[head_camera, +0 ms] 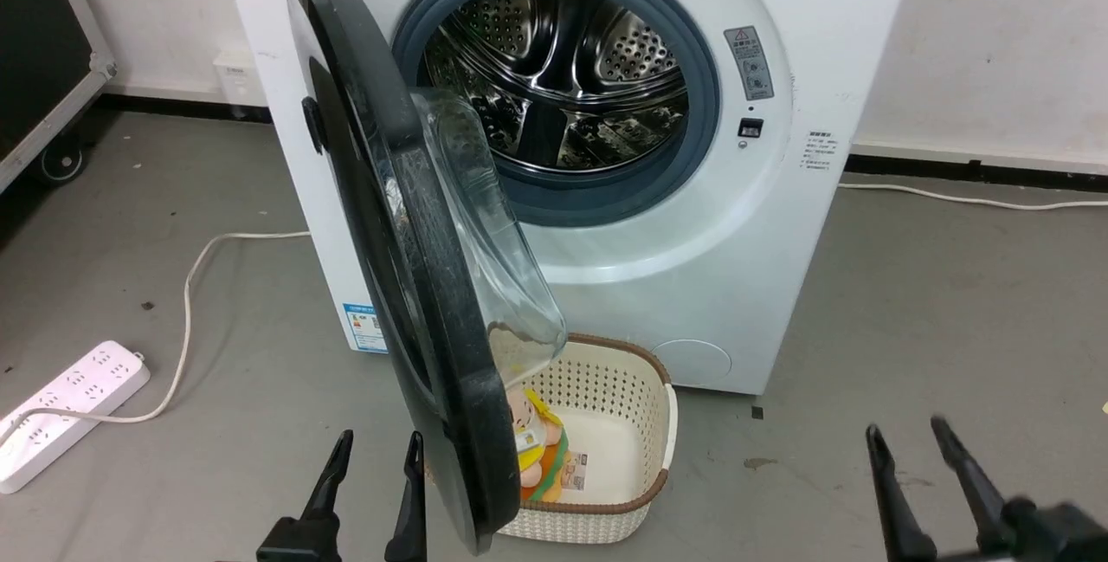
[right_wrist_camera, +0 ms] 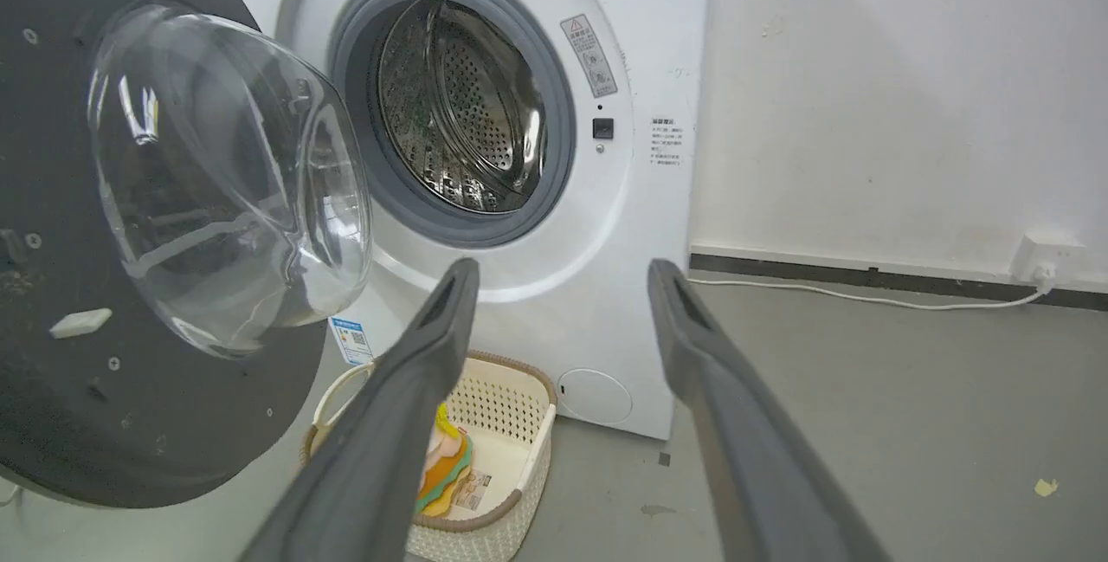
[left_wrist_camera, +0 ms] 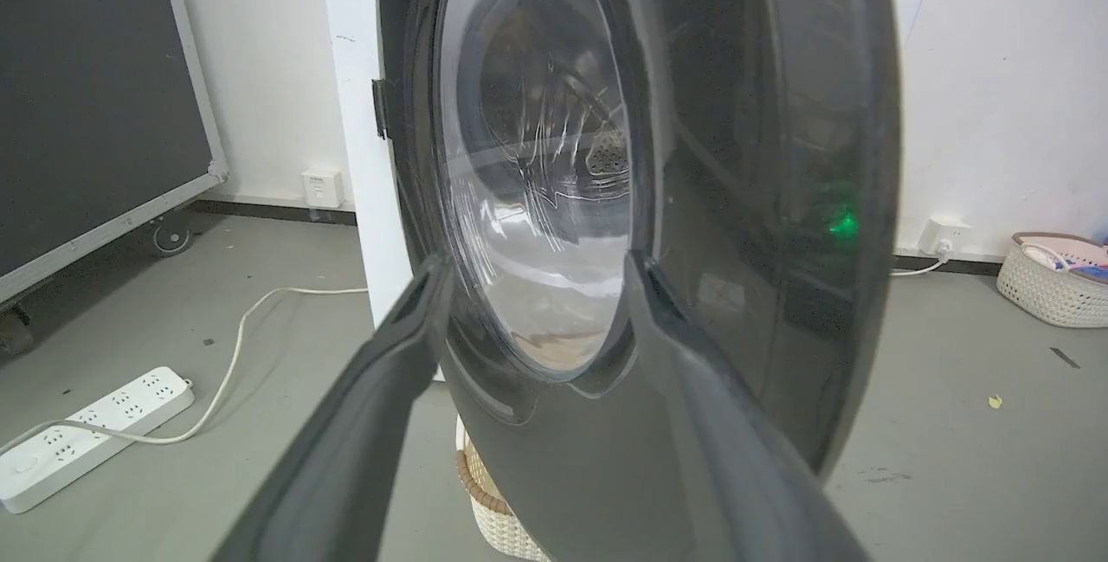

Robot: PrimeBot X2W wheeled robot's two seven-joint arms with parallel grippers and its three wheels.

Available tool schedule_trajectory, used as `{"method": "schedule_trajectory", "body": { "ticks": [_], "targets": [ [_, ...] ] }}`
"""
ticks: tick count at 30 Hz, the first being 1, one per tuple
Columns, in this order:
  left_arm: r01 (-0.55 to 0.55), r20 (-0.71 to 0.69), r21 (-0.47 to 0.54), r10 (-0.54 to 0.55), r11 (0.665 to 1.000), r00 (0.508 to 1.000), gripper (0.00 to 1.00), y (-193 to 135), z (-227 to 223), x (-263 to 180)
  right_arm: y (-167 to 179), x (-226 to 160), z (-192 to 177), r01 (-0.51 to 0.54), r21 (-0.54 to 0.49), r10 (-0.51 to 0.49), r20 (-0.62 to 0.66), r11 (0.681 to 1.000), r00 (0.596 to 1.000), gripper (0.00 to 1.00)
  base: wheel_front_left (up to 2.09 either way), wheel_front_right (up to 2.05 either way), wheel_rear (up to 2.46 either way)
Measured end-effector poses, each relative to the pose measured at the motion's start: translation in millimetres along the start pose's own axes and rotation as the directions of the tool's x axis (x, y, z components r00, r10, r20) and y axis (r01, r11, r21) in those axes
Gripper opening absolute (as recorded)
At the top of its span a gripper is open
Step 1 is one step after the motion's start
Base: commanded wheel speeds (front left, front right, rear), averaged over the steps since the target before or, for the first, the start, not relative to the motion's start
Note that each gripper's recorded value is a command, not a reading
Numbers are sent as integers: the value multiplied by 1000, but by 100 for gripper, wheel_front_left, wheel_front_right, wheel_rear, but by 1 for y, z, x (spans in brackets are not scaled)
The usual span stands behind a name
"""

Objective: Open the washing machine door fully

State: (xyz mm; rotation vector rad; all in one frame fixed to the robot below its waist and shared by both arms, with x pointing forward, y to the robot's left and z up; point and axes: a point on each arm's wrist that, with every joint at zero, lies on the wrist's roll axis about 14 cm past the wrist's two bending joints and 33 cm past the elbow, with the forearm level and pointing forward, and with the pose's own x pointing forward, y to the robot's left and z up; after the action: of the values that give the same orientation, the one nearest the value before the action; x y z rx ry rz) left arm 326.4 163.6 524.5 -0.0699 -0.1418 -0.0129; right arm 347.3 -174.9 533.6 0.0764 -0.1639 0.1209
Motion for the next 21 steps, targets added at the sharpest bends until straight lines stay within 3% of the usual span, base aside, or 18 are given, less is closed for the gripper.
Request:
{"method": "schedule_trajectory", "body": {
  "ticks": [5, 16, 17, 18, 21],
  "targets": [
    [4, -3, -2, -4, 1000, 1000, 100, -1, -1, -1, -6, -17, -10, 53, 3, -53, -33, 999, 998, 100, 0, 0, 0],
    [22, -27, 8, -22, 1000, 999, 100, -3, -8, -4, -7, -20, -18, 67, 35, -65, -56, 997, 996, 100, 0, 0, 0],
    [23, -28, 8, -23, 1000, 999, 40, -3, -9, -4, -8, -20, -19, 72, 44, -69, -58, 996, 996, 100, 0, 0, 0],
    [28, -30, 6, -28, 1000, 999, 0, -3, -9, -5, -9, -20, -20, 74, 49, -71, -60, 996, 996, 100, 0, 0, 0],
    [31, -33, 15, -30, 999, 999, 0, -3, -10, -5, -8, -20, -21, 72, 51, -69, -65, 996, 996, 100, 0, 0, 0]
  ]
}}
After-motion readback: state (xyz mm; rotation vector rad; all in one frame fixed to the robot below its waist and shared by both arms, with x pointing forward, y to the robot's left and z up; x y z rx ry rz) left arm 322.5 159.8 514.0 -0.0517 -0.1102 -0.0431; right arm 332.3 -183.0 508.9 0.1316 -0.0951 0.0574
